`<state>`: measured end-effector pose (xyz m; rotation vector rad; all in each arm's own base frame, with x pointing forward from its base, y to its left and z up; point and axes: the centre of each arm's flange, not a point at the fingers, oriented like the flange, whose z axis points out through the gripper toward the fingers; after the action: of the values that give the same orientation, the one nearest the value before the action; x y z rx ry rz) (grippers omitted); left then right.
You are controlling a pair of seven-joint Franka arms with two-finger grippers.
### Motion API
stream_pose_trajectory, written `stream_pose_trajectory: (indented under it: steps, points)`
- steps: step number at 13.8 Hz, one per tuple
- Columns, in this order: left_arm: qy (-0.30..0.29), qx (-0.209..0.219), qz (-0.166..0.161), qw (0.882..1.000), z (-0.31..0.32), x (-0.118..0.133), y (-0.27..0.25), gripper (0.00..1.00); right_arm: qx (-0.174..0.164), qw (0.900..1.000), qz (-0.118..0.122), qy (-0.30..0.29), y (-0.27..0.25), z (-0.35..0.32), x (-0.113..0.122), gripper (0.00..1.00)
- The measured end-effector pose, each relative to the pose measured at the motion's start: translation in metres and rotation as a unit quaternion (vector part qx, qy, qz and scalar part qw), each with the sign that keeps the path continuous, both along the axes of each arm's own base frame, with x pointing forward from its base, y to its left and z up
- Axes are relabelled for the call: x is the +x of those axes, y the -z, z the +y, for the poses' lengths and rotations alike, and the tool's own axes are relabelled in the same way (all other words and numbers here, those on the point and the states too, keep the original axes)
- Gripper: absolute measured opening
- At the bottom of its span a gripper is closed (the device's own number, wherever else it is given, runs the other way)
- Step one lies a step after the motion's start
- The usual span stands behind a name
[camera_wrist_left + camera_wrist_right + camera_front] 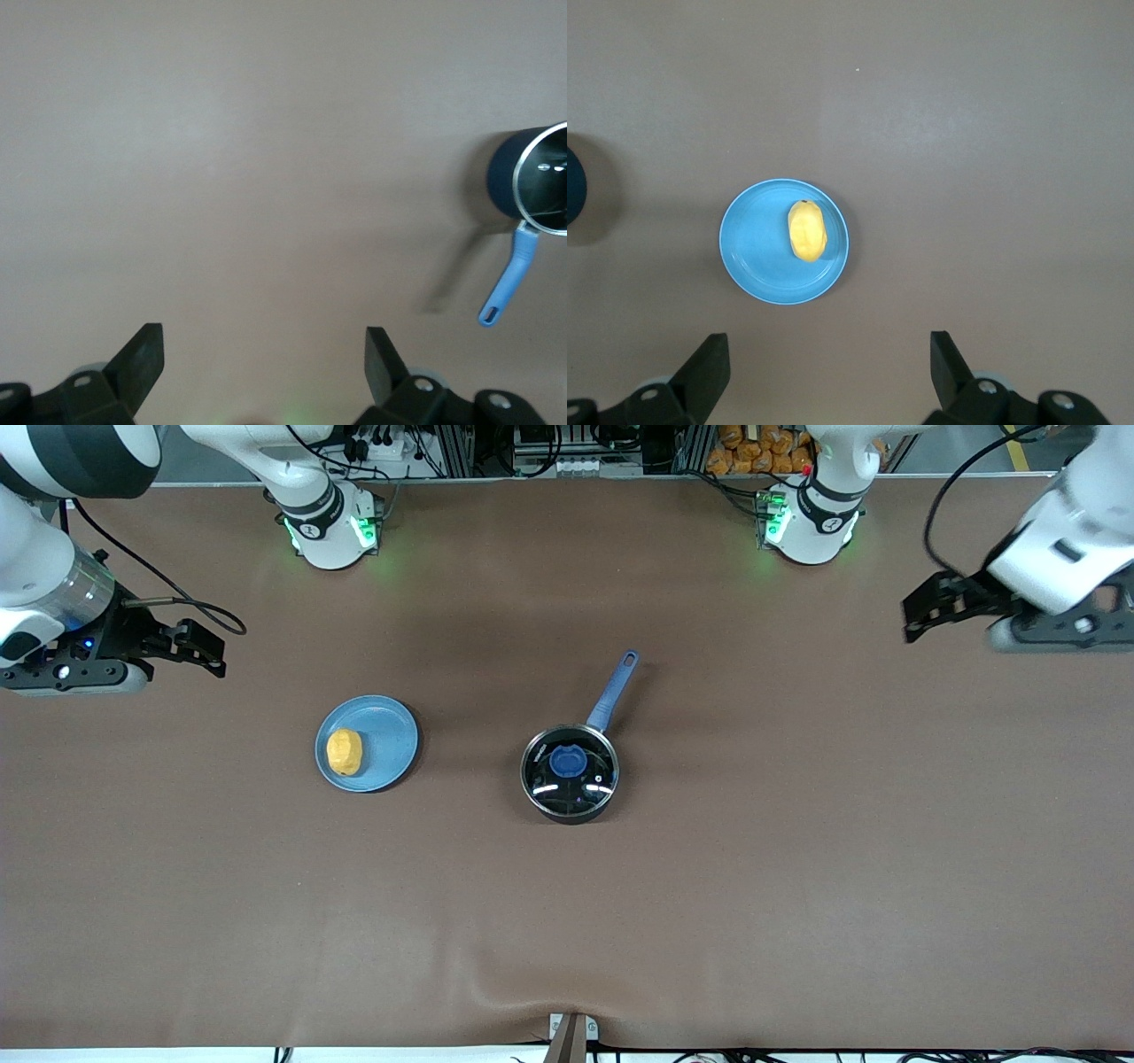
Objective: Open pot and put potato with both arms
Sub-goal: 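Move the left gripper over the glass lid's blue knob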
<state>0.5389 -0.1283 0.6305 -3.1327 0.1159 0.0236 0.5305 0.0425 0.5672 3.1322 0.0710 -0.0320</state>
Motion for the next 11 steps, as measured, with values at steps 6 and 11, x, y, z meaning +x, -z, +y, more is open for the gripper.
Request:
stream_pose_trajectory:
  steps: [6, 11]
  points:
    - [0.017, -0.014, 0.037, 0.999, -0.116, 0.007, 0.071, 1.0, 0.0, 1.0, -0.002, 0.0, 0.0, 0.0, 0.0, 1.0]
    - [-0.018, -0.014, 0.039, 0.999, -0.222, -0.001, 0.148, 1.0, 0.001, 1.0, -0.003, 0.0, 0.001, 0.001, 0.001, 1.0]
